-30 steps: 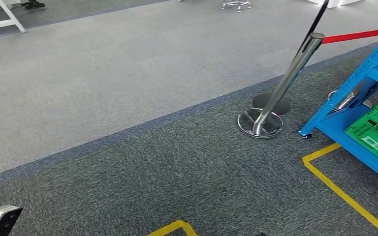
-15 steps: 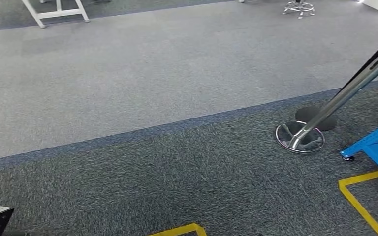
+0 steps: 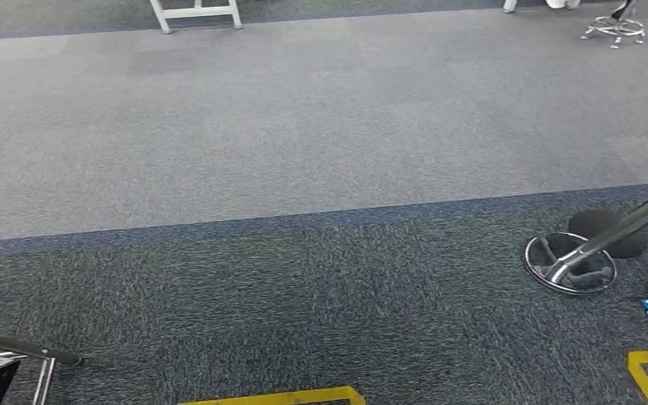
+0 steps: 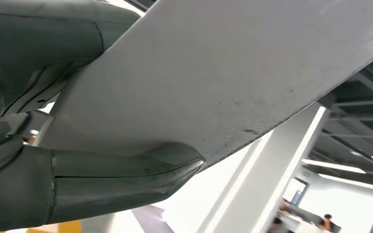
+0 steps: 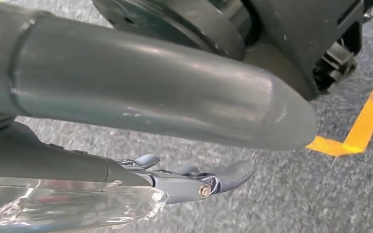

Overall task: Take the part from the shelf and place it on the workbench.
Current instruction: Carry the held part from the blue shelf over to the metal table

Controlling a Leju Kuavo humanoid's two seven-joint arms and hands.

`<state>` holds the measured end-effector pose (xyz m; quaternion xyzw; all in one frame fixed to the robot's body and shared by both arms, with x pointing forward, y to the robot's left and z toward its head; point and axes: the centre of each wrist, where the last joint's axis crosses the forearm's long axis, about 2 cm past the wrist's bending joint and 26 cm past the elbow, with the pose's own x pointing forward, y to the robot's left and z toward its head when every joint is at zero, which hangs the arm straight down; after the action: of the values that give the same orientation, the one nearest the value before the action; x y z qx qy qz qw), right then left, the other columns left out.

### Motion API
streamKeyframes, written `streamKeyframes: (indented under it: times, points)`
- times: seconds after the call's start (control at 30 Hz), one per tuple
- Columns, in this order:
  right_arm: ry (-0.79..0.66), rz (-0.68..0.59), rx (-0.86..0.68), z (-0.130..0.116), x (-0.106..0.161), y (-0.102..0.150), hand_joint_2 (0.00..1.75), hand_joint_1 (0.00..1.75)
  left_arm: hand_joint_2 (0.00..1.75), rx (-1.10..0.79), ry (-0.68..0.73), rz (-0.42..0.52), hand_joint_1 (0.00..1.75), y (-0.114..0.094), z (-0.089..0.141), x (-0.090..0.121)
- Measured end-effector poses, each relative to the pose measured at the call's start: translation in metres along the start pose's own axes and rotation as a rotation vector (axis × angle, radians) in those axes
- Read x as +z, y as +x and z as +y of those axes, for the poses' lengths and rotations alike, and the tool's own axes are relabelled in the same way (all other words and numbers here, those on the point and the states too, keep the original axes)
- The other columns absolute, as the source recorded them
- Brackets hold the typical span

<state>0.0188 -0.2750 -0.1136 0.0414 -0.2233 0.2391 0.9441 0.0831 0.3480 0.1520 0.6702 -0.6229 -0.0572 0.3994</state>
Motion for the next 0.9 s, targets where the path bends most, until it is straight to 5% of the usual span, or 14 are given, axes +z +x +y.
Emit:
streamKeyframes:
  times: [0.9]
  points:
    - [0.002, 0.001, 0.004, 0.003, 0.000, 0.000, 0.00, 0.00, 1.75, -0.073, 0.048, -0.067, 1.75, 0.005, 0.010, -0.013]
